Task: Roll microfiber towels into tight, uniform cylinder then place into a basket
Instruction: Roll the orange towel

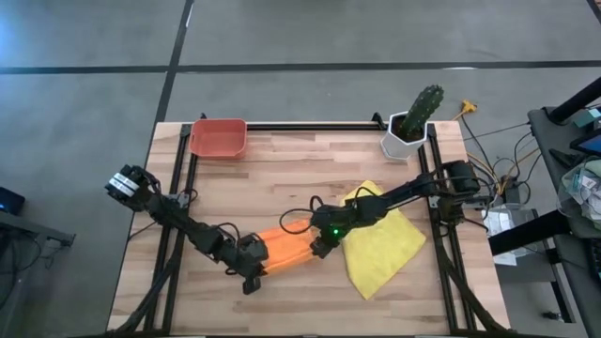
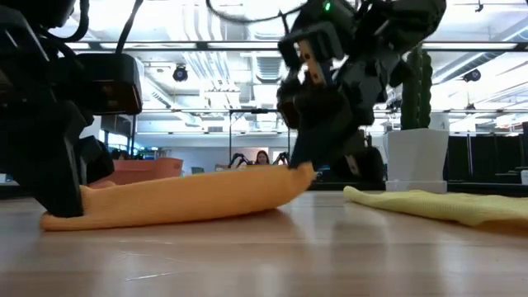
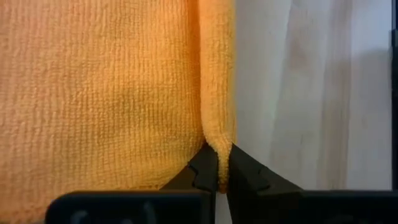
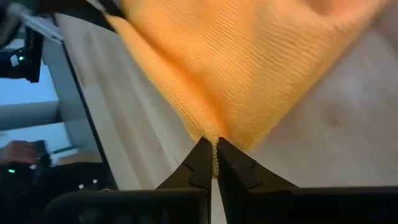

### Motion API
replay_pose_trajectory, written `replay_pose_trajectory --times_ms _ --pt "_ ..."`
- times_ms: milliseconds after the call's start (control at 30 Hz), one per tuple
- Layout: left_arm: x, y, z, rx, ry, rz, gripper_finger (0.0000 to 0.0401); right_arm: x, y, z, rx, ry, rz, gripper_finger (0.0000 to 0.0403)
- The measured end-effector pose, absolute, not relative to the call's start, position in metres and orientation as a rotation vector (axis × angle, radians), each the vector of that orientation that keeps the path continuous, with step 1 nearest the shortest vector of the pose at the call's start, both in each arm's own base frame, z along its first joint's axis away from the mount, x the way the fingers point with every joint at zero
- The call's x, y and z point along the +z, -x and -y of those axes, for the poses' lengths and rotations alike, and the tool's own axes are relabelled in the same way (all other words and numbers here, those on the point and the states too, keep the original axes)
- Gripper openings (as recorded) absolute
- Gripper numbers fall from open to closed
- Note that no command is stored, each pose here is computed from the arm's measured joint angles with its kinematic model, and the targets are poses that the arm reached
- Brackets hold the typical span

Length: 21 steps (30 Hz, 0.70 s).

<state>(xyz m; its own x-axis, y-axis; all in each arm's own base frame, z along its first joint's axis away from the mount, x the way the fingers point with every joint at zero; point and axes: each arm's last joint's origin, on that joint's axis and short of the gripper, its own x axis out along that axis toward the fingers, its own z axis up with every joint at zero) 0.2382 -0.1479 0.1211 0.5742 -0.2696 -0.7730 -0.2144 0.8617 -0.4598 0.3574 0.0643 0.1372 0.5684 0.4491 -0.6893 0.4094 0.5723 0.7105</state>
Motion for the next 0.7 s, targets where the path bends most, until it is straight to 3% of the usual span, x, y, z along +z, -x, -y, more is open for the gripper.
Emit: replay_pose_trajectory --times_ms 400,700 --pt "0.122 -0.239 0.149 -0.073 0.614 -0.999 0.0002 0.182 -0.349 -0.070 0.148 -0.614 -0.809 0.0014" --pt "0.123 -0.238 0.153 -0.192 0.695 -1.078 0.0002 0.177 -0.343 -0.072 0.141 -0.543 -0.870 0.0083"
